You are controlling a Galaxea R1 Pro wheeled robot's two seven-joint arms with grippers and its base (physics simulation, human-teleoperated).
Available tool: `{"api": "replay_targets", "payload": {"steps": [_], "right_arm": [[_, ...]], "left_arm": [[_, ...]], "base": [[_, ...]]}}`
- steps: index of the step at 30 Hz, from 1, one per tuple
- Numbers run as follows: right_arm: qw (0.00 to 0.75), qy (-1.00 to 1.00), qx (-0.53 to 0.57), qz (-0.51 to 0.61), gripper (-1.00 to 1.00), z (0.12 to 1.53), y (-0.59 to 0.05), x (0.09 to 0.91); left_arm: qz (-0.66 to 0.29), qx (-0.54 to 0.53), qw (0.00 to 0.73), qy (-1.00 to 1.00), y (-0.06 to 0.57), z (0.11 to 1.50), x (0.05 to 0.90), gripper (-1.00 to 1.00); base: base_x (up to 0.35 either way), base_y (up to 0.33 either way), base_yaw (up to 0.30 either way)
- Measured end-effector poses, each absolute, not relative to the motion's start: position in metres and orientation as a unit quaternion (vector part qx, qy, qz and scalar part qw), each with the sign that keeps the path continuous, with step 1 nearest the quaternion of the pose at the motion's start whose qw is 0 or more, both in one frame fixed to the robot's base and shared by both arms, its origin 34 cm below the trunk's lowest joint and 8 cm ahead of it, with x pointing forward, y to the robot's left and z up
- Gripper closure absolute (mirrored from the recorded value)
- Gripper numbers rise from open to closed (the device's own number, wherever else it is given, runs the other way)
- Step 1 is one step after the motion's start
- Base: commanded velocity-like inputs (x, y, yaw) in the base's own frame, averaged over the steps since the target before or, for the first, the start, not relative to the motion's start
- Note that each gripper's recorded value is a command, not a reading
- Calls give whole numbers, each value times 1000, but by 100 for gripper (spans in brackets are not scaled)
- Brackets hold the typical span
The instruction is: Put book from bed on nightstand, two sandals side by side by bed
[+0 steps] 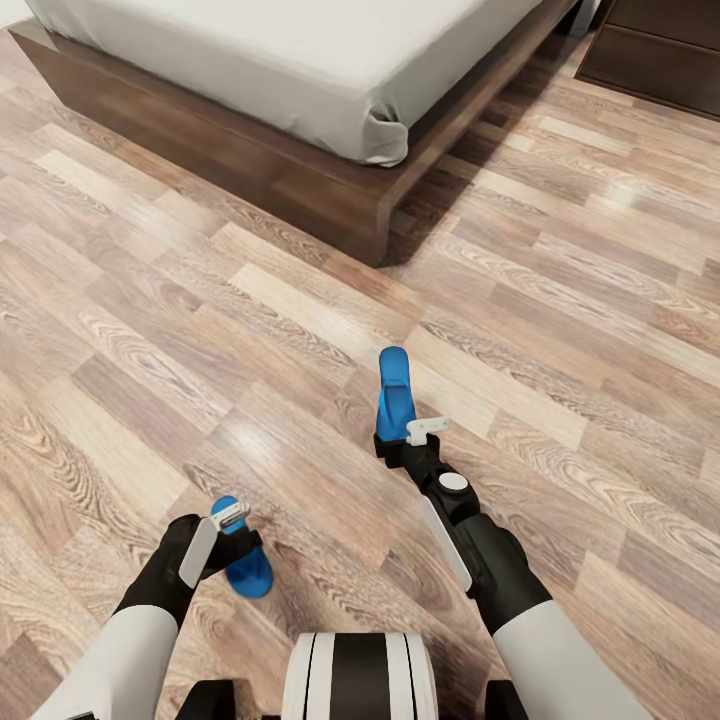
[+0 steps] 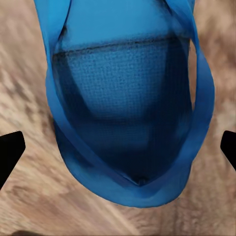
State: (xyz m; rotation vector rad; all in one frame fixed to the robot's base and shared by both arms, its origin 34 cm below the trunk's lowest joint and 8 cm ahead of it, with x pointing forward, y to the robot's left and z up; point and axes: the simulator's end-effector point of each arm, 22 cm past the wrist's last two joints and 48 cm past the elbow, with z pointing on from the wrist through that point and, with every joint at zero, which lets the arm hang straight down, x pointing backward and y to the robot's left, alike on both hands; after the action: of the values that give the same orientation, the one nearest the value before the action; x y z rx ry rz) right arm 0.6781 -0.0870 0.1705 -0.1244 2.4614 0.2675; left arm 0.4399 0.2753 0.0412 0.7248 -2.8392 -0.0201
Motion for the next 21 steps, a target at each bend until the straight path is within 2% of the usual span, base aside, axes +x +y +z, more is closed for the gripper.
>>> {"api": "replay_targets", "payload": {"steps": [17,18,21], "right_arm": [[317,942,-46,102,100,160,-88,672],[317,942,-46,102,100,160,-88,672],[316,942,-46,102,100,160,-88,672]], "left_arm": [[-8,246,110,-963,276,36,435,-100],[-8,246,110,-963,276,36,436,100],[-8,246,110,-963,276,36,436,100]], "base": [[0,0,0],[0,0,0],[0,0,0]]}}
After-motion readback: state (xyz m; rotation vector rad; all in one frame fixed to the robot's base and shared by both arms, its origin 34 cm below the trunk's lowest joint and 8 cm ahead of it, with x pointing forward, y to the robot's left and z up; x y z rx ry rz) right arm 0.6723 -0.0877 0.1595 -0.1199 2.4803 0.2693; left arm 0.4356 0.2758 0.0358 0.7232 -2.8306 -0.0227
